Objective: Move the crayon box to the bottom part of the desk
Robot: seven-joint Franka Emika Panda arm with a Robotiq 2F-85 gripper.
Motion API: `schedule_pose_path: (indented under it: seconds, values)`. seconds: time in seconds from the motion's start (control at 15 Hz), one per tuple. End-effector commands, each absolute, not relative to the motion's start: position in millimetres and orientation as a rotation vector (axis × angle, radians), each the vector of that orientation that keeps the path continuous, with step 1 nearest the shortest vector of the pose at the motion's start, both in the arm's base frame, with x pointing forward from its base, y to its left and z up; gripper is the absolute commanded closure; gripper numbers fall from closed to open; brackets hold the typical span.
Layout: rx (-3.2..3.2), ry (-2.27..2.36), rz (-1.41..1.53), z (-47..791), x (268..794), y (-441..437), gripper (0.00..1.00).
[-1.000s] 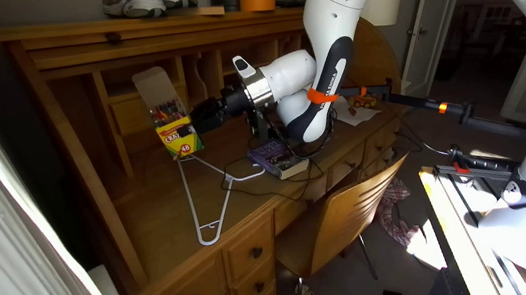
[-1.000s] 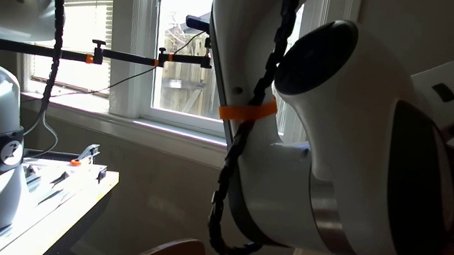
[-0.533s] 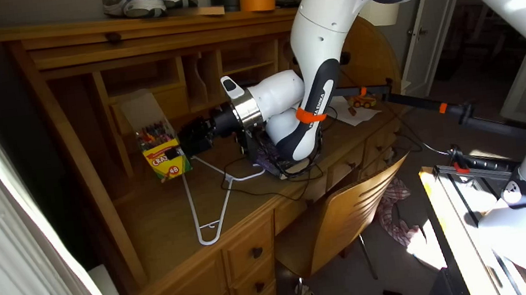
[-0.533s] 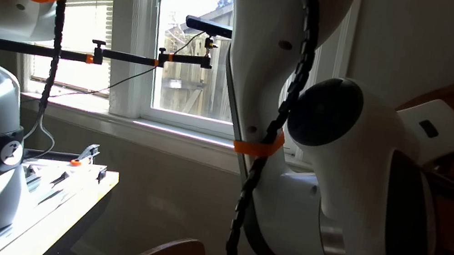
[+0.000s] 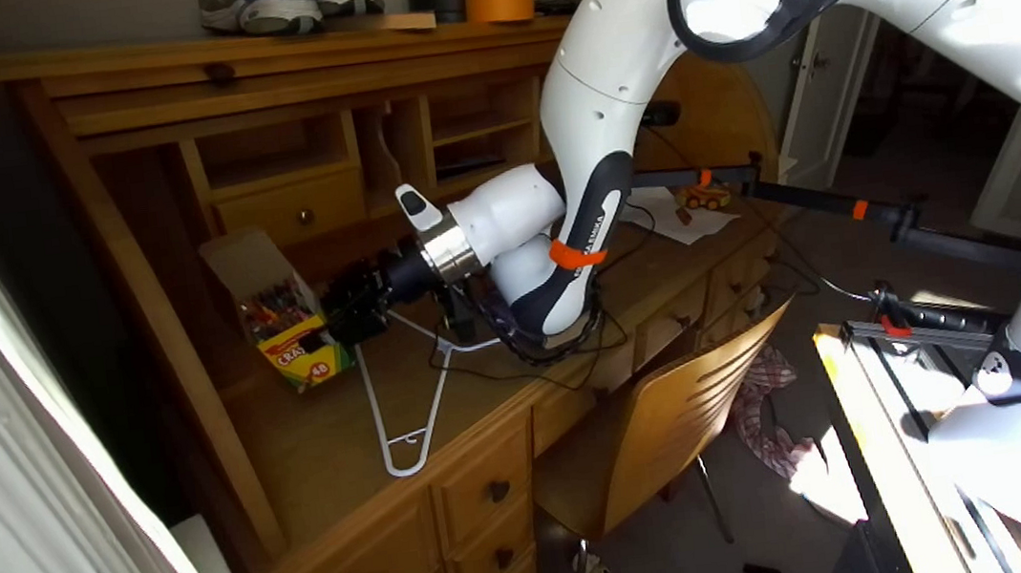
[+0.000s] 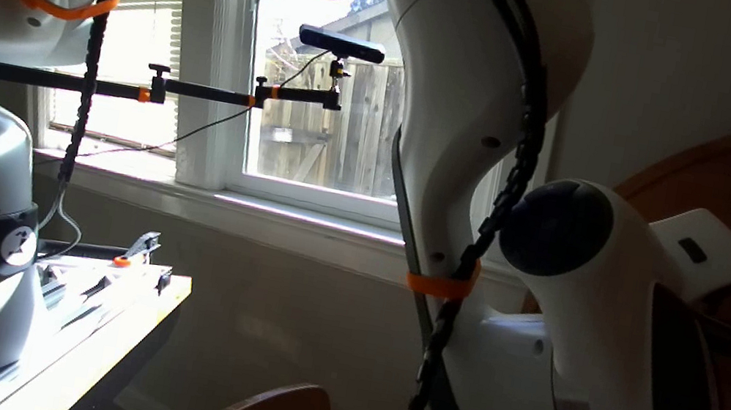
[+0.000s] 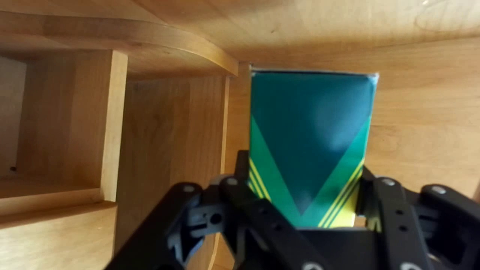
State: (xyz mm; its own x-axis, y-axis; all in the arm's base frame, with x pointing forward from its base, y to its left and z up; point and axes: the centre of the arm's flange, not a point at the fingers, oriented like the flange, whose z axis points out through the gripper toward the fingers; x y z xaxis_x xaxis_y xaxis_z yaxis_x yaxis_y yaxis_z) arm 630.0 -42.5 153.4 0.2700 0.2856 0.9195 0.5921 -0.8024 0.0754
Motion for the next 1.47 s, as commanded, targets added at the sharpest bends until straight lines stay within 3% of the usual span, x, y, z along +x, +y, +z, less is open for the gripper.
schedule_pose_path:
  seconds: [0.0, 0.93, 1.0, 1.07, 1.13, 1.27, 1.4]
  values:
    - [-2.277, -0.88, -1.514, 143, 657, -37, 0.66]
    - [-2.265, -1.016, -1.434, 119, 671, -33, 0.66]
    - [-2.273, -1.02, -1.421, 118, 671, -34, 0.61]
    - [-2.276, -1.022, -1.415, 119, 671, -34, 0.24]
    - [-2.28, -1.023, -1.411, 119, 671, -35, 0.14]
    - [-2.289, -1.023, -1.405, 120, 671, -37, 0.0]
    - [-2.302, -1.037, -1.387, 121, 668, -40, 0.0]
